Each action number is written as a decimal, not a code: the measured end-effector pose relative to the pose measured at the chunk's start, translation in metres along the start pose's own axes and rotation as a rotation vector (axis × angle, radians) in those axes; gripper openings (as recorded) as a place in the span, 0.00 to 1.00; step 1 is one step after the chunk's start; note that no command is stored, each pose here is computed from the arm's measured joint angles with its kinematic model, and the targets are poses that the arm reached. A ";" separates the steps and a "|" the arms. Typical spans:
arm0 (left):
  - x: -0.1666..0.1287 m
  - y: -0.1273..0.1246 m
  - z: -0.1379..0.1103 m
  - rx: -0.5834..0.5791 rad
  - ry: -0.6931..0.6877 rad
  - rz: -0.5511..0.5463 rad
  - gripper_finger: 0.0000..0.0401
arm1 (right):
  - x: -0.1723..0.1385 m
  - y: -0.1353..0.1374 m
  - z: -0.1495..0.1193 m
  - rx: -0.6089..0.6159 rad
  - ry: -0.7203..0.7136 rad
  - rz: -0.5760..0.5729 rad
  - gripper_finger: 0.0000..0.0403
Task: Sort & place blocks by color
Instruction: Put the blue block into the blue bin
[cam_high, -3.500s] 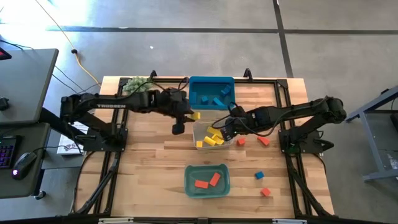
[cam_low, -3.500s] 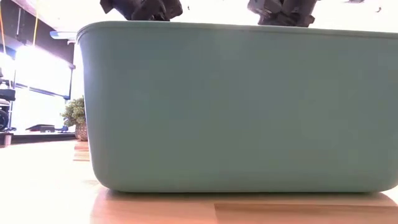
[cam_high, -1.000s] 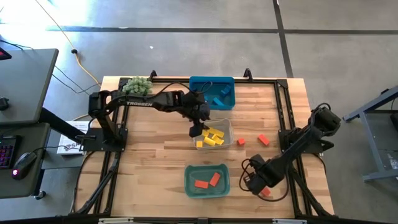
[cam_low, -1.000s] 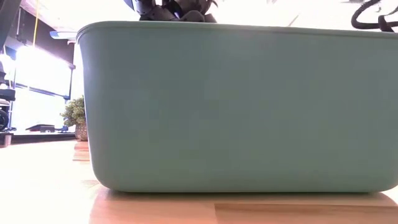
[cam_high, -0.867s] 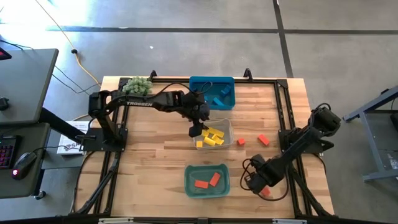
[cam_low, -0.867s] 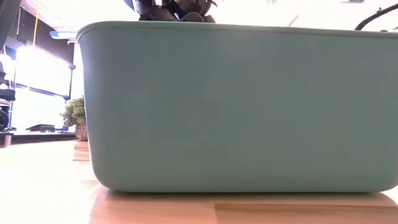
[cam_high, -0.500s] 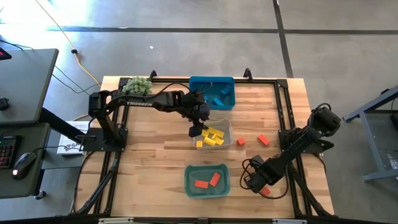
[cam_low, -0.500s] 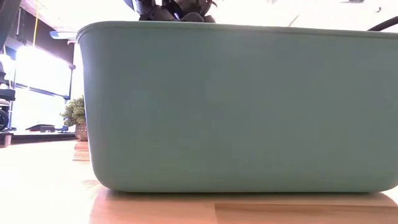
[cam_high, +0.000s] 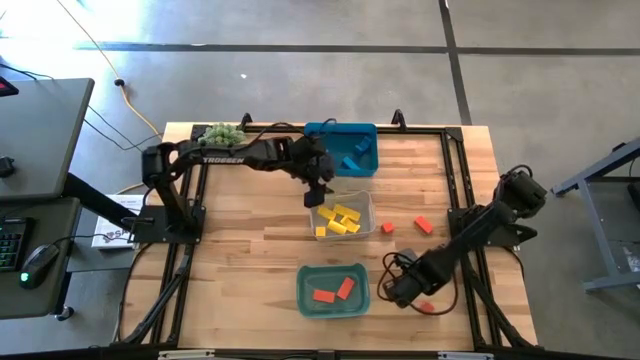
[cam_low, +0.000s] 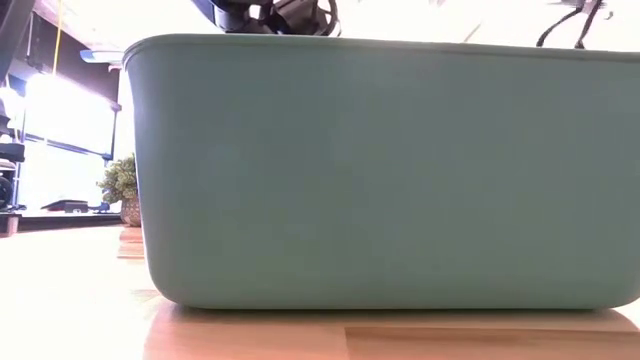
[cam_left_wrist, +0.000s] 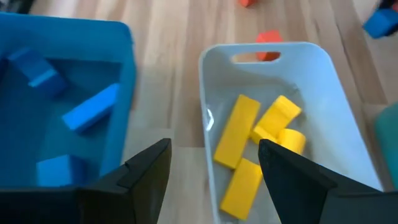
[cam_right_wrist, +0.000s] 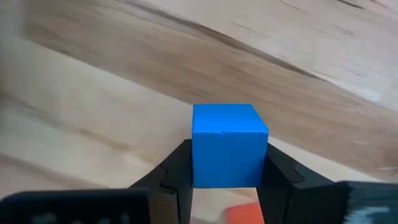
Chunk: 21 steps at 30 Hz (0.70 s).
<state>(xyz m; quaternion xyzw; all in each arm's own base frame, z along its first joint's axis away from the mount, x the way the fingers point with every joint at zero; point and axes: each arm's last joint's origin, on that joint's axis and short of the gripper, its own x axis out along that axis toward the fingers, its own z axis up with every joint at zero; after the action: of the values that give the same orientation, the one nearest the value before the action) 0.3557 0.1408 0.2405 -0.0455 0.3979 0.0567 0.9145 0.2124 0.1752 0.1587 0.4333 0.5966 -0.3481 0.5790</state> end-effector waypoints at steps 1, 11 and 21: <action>-0.002 0.003 0.000 0.000 -0.005 0.006 0.57 | -0.004 0.003 0.001 0.005 -0.003 0.007 0.26; -0.034 0.028 0.004 0.050 -0.068 0.078 0.58 | -0.061 0.028 0.020 0.087 -0.183 -0.007 0.26; -0.064 0.059 0.001 0.029 -0.115 0.170 0.58 | -0.095 0.041 0.074 0.079 -0.377 0.005 0.26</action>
<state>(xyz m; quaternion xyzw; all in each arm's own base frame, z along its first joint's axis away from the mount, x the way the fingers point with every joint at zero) 0.3048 0.1953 0.2859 0.0049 0.3480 0.1307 0.9283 0.2751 0.1119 0.2498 0.3844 0.4623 -0.4449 0.6637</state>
